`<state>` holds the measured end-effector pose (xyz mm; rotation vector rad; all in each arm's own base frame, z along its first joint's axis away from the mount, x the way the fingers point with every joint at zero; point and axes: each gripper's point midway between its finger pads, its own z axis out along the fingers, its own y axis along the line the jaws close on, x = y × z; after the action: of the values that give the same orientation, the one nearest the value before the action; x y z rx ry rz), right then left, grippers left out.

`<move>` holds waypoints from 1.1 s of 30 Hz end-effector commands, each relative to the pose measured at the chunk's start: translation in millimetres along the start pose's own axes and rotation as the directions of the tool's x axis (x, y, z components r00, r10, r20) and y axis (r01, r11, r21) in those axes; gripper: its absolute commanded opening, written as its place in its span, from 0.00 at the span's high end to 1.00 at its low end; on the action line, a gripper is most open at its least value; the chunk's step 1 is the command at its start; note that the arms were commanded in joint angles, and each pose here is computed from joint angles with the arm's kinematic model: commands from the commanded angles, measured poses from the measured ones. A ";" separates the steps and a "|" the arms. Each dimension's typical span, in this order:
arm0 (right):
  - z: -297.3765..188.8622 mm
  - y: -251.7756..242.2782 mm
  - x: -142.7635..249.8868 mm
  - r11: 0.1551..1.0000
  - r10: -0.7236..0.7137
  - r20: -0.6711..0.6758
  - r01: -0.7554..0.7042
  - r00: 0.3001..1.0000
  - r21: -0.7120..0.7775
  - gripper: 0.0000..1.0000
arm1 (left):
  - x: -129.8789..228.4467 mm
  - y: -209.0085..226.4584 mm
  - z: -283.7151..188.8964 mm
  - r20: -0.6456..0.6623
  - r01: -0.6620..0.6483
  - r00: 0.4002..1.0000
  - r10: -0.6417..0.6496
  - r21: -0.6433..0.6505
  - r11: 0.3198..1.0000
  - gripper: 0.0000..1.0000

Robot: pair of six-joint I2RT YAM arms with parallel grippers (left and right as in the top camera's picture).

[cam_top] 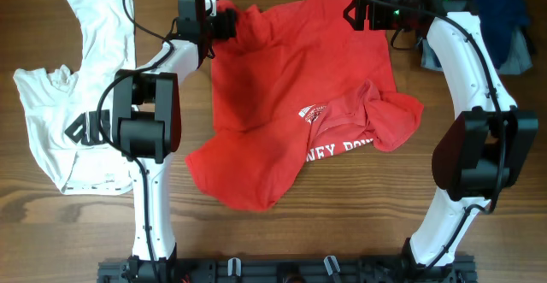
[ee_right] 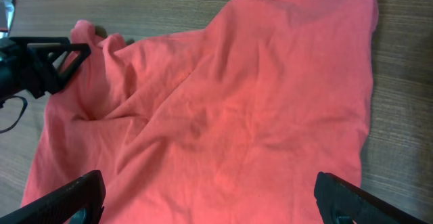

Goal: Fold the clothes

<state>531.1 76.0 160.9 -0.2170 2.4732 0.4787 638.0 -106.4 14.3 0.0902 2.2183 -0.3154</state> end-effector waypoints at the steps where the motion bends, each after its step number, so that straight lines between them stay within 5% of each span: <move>1: -18.1 3.9 -13.3 1.000 -0.022 0.043 0.021 0.999 0.014 0.00 | 7.8 0.7 3.7 -0.027 0.008 1.000 -0.008 0.010 1.000 0.37; 7: -18.1 3.8 -11.6 1.000 -0.019 0.037 0.019 0.999 0.014 0.00 | 6.3 17.9 2.1 -0.021 0.020 1.000 -0.021 -0.042 0.999 0.78; 11: -18.0 3.8 -10.5 1.000 -0.017 0.032 0.017 0.999 0.013 0.00 | 5.1 36.9 -6.3 -0.040 0.039 0.998 -0.043 -0.093 0.995 0.96; 19: -17.8 3.7 -10.5 1.000 -0.018 0.033 0.018 0.999 0.013 0.00 | -41.0 68.0 -56.5 -0.005 0.078 0.997 -0.079 -0.155 0.985 0.96; 27: -17.4 0.8 -6.8 1.000 0.002 0.019 -0.003 1.000 0.029 0.00 | -107.7 107.3 -148.2 0.097 0.115 0.992 -0.086 -0.352 0.929 0.96; 33: -14.9 -3.9 11.5 0.998 0.031 -0.049 -0.028 0.998 0.052 0.00 | -104.9 142.0 -203.0 0.054 0.139 0.990 -0.129 -0.498 0.856 0.90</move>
<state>521.1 71.5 152.0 -0.1920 2.5355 0.4571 588.6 47.7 172.5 -0.2534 2.2332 0.0517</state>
